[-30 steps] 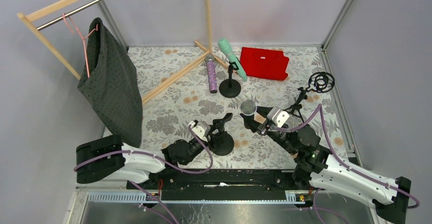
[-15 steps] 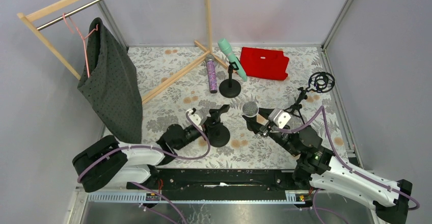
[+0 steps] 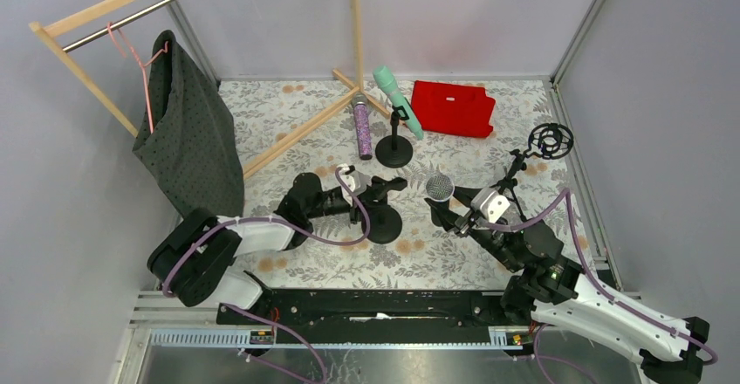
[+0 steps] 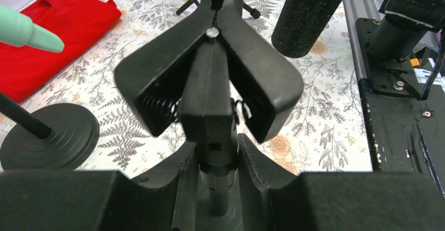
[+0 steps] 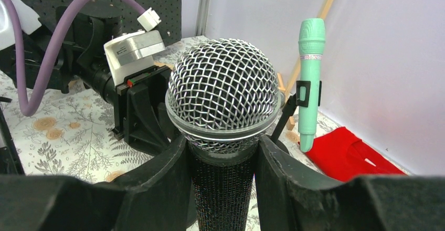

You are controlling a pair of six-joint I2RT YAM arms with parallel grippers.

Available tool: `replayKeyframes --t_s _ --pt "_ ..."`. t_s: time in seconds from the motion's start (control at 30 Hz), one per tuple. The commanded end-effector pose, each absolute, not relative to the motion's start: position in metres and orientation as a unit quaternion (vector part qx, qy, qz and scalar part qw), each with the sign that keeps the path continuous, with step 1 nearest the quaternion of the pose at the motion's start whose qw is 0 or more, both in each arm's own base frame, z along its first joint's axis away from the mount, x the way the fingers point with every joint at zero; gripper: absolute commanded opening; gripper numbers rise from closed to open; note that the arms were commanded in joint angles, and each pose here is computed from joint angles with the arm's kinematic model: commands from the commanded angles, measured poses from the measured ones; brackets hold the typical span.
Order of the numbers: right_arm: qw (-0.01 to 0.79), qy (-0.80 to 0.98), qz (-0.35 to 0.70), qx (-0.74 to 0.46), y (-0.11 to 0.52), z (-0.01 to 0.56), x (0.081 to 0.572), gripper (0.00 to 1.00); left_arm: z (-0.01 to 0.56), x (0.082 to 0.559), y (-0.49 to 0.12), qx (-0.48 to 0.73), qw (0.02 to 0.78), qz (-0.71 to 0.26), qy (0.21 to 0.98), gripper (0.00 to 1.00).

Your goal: Attach the microphones to the stand

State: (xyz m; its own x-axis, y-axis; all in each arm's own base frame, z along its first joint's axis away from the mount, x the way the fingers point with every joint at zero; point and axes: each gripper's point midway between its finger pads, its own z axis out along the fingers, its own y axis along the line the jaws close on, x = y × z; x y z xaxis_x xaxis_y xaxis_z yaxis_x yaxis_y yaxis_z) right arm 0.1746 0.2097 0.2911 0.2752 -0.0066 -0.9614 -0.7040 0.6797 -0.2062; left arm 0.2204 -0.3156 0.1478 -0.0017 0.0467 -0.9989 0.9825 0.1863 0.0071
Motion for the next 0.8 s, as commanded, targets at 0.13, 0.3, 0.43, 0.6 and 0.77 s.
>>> replayKeyframes --t_s 0.13,0.3,0.43,0.6,0.77 --pt "0.752 0.538 0.239 -0.297 0.201 0.319 0.174 0.0 0.137 0.226 -0.301 0.438 0.555 -0.414 0.573 0.45" --pt "0.751 0.54 0.237 -0.298 0.202 0.317 0.175 0.0 0.141 0.231 -0.29 0.401 0.579 -0.399 0.588 0.66" --pt "0.749 0.54 0.237 -0.301 0.204 0.317 0.176 0.0 0.149 0.233 -0.277 0.378 0.605 -0.377 0.591 0.9" --pt "0.75 0.538 0.238 -0.304 0.204 0.32 0.175 0.0 0.18 0.235 -0.26 0.324 0.644 -0.368 0.587 0.9" --pt "0.745 0.539 0.24 -0.311 0.207 0.319 0.174 0.0 0.224 0.238 -0.233 0.252 0.703 -0.347 0.567 0.99"
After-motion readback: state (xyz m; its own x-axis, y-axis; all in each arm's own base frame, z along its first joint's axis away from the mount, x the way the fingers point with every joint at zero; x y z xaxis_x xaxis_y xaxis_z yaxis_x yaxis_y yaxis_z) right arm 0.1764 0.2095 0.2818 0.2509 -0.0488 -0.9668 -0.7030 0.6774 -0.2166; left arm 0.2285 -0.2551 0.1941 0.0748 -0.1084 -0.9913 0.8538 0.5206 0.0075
